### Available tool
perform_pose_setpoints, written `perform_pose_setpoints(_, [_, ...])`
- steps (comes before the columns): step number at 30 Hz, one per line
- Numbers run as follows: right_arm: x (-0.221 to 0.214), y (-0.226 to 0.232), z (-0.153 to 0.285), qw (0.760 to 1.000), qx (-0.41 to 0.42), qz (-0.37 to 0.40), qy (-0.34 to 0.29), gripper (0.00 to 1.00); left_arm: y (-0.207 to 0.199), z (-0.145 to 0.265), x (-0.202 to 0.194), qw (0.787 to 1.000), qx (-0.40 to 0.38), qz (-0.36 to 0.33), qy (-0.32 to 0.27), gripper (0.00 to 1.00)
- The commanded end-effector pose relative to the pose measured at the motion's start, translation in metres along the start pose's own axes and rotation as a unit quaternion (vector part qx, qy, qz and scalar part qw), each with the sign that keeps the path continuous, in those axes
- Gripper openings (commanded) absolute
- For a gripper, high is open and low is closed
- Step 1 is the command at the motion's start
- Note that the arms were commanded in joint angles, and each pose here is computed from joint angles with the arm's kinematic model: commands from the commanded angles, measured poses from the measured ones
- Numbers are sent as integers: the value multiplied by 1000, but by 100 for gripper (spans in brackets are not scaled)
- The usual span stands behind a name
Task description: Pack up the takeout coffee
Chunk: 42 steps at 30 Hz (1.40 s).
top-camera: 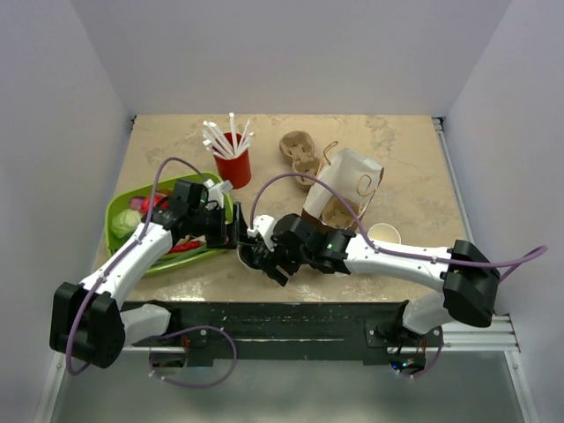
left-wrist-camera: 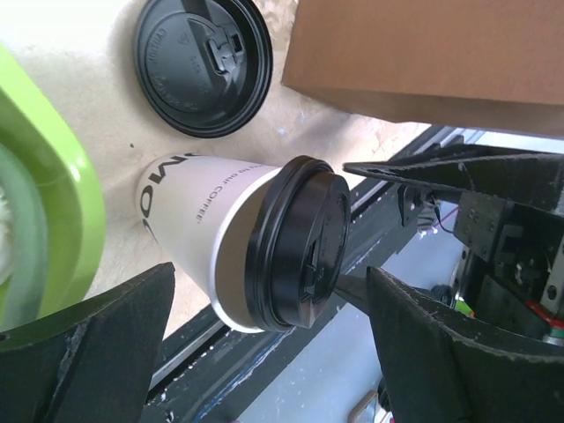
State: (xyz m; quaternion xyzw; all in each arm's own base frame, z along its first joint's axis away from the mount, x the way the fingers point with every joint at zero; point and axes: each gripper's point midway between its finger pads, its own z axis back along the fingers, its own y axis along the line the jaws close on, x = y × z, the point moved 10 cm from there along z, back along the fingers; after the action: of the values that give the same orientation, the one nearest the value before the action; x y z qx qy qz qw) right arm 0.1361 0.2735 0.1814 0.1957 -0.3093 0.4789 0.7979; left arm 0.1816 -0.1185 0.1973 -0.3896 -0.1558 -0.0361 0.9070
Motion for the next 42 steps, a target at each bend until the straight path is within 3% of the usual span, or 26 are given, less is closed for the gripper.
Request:
perform_pose_setpoints(1, [7, 1, -6, 1000, 7, 7, -19, 80, -5, -2, 1, 999, -30, -28, 5, 92])
perform_pose_setpoints(42, [25, 0, -8, 999, -12, -14, -43, 70, 2, -11, -6, 999, -32, -19, 26, 63])
